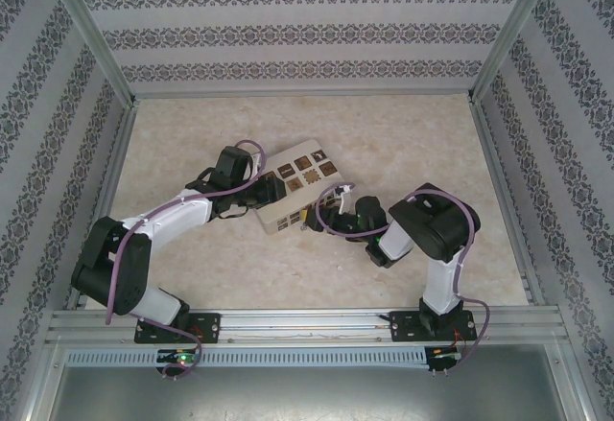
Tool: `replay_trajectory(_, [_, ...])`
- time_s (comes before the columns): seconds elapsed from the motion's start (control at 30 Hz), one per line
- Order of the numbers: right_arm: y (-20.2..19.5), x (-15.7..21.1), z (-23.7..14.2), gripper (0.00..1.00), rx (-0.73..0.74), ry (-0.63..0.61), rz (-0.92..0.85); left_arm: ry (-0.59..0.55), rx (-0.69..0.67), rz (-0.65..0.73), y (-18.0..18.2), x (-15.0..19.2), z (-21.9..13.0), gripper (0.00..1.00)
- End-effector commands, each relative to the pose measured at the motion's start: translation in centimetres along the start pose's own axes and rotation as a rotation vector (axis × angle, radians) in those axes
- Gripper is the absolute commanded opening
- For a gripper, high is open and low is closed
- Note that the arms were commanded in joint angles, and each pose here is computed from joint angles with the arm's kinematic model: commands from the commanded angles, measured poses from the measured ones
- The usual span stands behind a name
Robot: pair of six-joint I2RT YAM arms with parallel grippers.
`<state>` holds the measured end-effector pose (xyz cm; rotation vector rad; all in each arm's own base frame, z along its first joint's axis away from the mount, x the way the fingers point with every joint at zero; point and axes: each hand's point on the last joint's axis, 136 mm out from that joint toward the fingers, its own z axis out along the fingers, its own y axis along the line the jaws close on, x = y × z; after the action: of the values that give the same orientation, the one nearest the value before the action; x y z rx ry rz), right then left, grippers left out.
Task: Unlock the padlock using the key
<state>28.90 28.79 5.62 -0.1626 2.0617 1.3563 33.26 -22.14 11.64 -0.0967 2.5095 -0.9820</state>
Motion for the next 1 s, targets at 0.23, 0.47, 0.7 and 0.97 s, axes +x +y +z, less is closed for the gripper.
replay_trajectory(0.23, [1.9, 0.0, 1.3, 0.65, -0.111, 0.033, -0.035, 0.021, -0.044, -0.021, 1.4, 1.4, 0.5, 0.41])
replay_trajectory(0.47, [2.6, -0.1, 1.5, 0.64, -0.143, 0.046, -0.066, 0.023, -0.049, -0.024, 1.6, 1.5, 0.6, 0.41])
replay_trajectory(0.7, [2.8, -0.2, 1.0, 0.60, -0.146, 0.038, -0.098, 0.024, -0.049, -0.024, 1.7, 1.6, 0.5, 0.41])
replay_trajectory(0.97, [2.5, -0.4, 0.4, 0.55, -0.131, 0.029, -0.101, 0.027, -0.051, -0.025, 1.8, 1.8, 0.6, 0.41])
